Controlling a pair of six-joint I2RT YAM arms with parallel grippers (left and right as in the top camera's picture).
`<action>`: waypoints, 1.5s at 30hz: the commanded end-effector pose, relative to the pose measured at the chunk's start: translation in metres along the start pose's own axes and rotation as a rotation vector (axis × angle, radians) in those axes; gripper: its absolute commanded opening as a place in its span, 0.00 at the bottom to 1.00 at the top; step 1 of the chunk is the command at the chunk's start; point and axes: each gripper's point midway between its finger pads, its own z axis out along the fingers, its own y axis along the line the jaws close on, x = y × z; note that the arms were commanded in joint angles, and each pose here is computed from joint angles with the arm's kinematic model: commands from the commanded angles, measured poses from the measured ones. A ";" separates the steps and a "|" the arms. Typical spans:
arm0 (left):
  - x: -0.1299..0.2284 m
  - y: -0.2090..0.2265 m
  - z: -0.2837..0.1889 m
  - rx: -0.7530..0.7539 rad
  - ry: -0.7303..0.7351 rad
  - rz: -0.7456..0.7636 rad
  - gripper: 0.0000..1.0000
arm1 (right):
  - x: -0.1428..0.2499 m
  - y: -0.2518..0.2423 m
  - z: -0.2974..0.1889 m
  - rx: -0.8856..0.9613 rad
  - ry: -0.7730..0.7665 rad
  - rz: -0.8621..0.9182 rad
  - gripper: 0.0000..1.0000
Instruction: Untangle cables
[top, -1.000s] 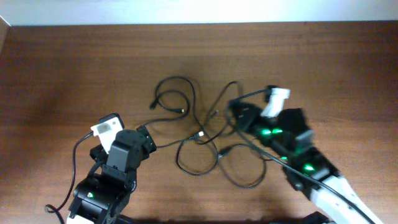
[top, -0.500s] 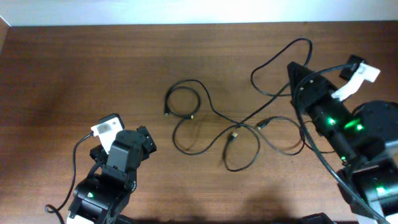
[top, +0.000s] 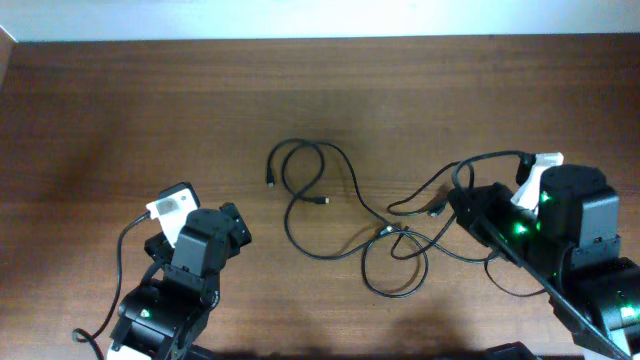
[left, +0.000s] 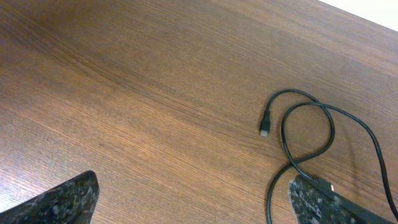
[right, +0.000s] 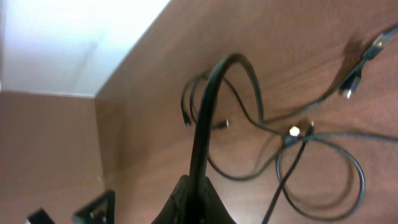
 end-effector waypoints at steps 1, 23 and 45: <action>-0.003 0.001 -0.001 -0.003 -0.011 0.010 0.99 | 0.020 0.006 -0.006 -0.045 0.102 -0.039 0.04; -0.003 0.001 -0.001 -0.003 -0.011 0.010 0.99 | 0.088 -0.005 -0.023 -0.178 0.423 -0.501 0.04; -0.003 0.001 -0.001 -0.003 -0.011 0.010 0.99 | 0.060 -0.004 0.072 -0.119 0.556 -0.338 0.04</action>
